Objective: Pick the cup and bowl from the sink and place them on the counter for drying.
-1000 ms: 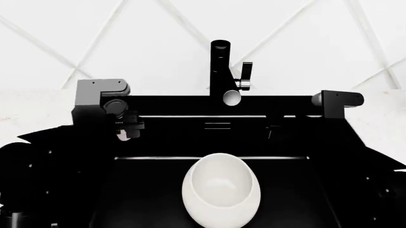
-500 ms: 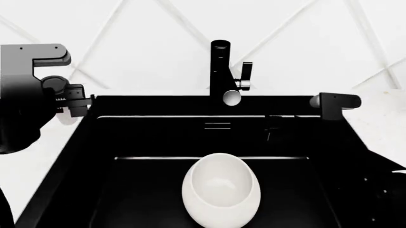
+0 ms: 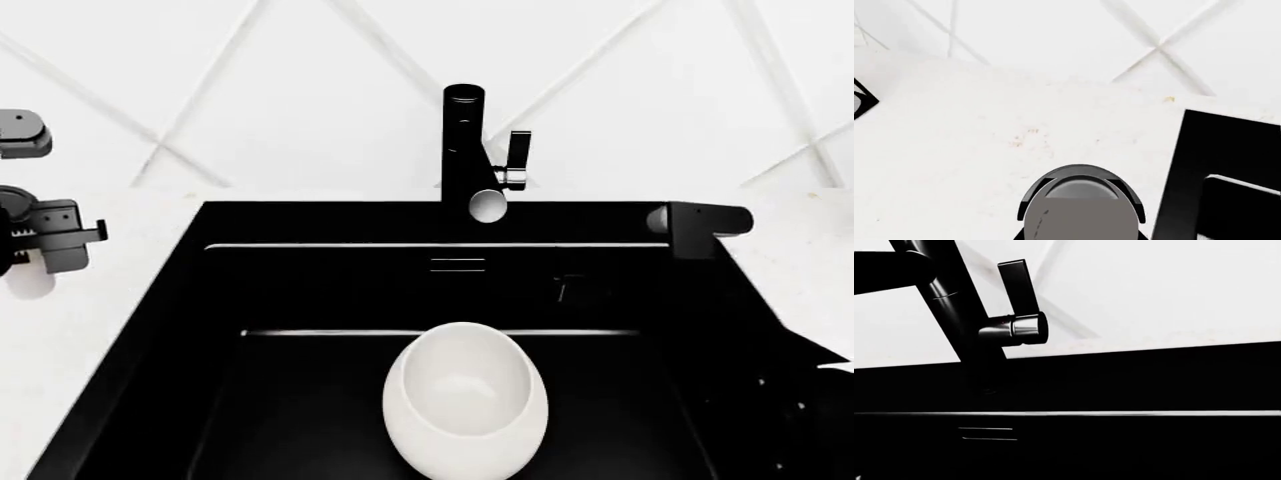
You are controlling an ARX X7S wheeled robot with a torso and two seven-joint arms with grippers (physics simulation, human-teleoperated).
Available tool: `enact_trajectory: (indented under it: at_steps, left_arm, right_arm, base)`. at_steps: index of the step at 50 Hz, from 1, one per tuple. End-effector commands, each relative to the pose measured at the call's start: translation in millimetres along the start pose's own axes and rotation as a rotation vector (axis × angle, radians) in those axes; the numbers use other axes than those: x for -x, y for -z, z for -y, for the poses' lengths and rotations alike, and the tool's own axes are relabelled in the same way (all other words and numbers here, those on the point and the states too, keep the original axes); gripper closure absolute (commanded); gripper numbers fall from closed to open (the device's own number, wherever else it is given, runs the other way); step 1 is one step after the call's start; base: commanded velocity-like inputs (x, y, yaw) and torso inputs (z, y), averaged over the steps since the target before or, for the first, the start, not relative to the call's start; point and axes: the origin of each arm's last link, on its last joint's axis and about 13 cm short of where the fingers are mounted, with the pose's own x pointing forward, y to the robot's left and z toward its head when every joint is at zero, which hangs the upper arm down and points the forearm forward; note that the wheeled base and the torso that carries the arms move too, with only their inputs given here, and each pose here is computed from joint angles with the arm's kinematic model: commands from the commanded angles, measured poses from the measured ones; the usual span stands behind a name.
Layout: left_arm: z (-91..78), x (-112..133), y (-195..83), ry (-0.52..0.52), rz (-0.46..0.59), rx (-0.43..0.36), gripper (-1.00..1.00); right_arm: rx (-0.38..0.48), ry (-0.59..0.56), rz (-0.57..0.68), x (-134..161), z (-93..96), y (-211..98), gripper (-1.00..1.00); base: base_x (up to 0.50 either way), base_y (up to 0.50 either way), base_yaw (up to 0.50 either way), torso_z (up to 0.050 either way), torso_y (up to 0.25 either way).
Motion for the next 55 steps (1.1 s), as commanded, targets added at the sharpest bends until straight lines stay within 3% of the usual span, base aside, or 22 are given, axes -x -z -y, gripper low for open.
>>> enact_trajectory:
  at_steps: [1, 8, 21, 22, 42, 54, 55]
  left_arm:
    - [-10.5, -6.3, 12.5, -0.042, -0.061, 0.006, 1.00]
    - [-4.7, -13.7, 26.3, -0.019, -0.105, -0.022, 1.00]
    - [-9.2, -13.1, 23.2, -0.028, -0.113, -0.003, 1.00]
    - [-9.5, -12.7, 22.6, -0.031, -0.113, -0.003, -1.00]
    - [-9.9, -5.9, 12.5, -0.028, -0.066, 0.023, -1.00]
    - [0.3, 17.5, -11.4, 0.119, 0.074, 0.019, -1.00]
    - [1.7, 19.9, -17.0, 0.146, 0.127, 0.020, -1.00]
  right_arm:
    - [0.001, -0.001, -0.006, -0.9, -0.9, 1.8, -1.00]
    - [0.001, -0.007, -0.016, -2.5, -2.0, 3.7, -1.00]
    - [-0.002, -0.010, -0.020, -4.5, -2.1, 5.3, -1.00]
    - [-0.004, -0.011, -0.020, -4.3, -2.1, 5.7, -1.00]
    - [-0.006, -0.015, -0.032, -4.7, -2.5, 10.4, -1.00]
    - [0.000, -0.023, -0.034, -6.2, -4.3, 8.1, -1.00]
    - [0.005, -0.027, -0.039, -5.7, -4.9, 6.2, -1.00]
  base:
    - [0.00, 0.00, 0.00, 0.000, 0.000]
    - [0.00, 0.00, 0.00, 0.000, 0.001]
    - [0.00, 0.00, 0.00, 0.000, 0.000]
    - [0.00, 0.00, 0.00, 0.000, 0.000]
    - [0.00, 0.00, 0.00, 0.000, 0.000]
    - [0.00, 0.00, 0.00, 0.000, 0.000]
    - [0.00, 0.00, 0.00, 0.000, 0.000]
